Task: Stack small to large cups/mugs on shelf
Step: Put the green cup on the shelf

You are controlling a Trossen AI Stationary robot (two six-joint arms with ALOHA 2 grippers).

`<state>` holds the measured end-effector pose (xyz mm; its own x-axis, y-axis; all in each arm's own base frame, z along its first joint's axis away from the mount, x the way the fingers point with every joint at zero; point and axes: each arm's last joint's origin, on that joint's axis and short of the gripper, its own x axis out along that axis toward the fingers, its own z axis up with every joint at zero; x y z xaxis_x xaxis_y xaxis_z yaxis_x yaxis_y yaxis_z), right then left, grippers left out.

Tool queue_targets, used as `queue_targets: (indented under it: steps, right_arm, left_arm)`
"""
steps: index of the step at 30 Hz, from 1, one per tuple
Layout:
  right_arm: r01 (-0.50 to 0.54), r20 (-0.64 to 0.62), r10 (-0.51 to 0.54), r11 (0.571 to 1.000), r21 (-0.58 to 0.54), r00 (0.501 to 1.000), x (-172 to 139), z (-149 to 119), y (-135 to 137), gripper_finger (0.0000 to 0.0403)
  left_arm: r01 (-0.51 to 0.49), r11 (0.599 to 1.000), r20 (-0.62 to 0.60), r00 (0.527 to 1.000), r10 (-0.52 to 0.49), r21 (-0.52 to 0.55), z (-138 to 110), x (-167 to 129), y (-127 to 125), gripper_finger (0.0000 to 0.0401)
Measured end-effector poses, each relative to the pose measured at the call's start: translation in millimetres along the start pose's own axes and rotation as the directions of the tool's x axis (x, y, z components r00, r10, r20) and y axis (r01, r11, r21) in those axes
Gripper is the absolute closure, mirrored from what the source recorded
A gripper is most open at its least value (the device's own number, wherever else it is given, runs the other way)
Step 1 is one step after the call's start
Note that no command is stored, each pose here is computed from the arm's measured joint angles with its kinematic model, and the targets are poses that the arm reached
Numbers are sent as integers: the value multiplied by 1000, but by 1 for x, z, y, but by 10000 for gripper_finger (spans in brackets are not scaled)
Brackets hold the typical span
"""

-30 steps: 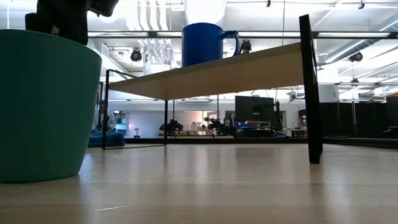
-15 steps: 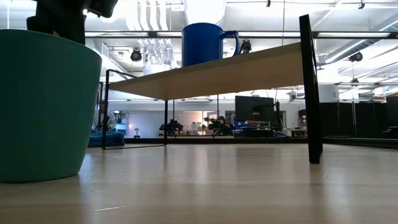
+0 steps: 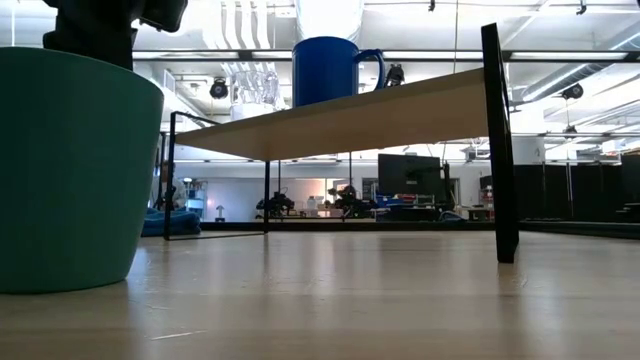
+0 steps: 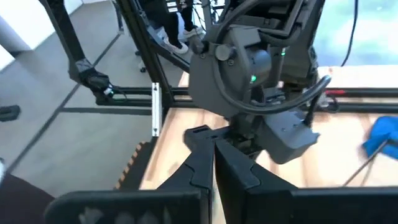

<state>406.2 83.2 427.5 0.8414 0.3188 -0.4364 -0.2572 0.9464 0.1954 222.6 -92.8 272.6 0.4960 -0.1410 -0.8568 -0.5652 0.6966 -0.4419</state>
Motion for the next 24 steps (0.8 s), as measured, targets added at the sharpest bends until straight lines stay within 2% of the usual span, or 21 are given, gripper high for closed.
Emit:
queue_targets:
  steps: [7,12,18,24]
  right_arm:
    - [-5,-3,4,974,-226,1000,0,0,2,394]
    - [-6,-4,5,973,-230,1000,0,-1,2,380]
    - [-16,-43,3,949,-314,999,1,-5,3,327]
    - [-18,-49,3,948,-318,999,0,-5,3,287]
  left_arm:
    - [-2,1000,-1,1000,2,1,0,0,0,401]
    - [-2,1000,-1,1000,2,0,0,0,0,401]
    - [-2,1000,-1,1000,2,-1,0,0,0,401]
    - [-2,1000,-1,1000,2,-3,0,0,0,401]
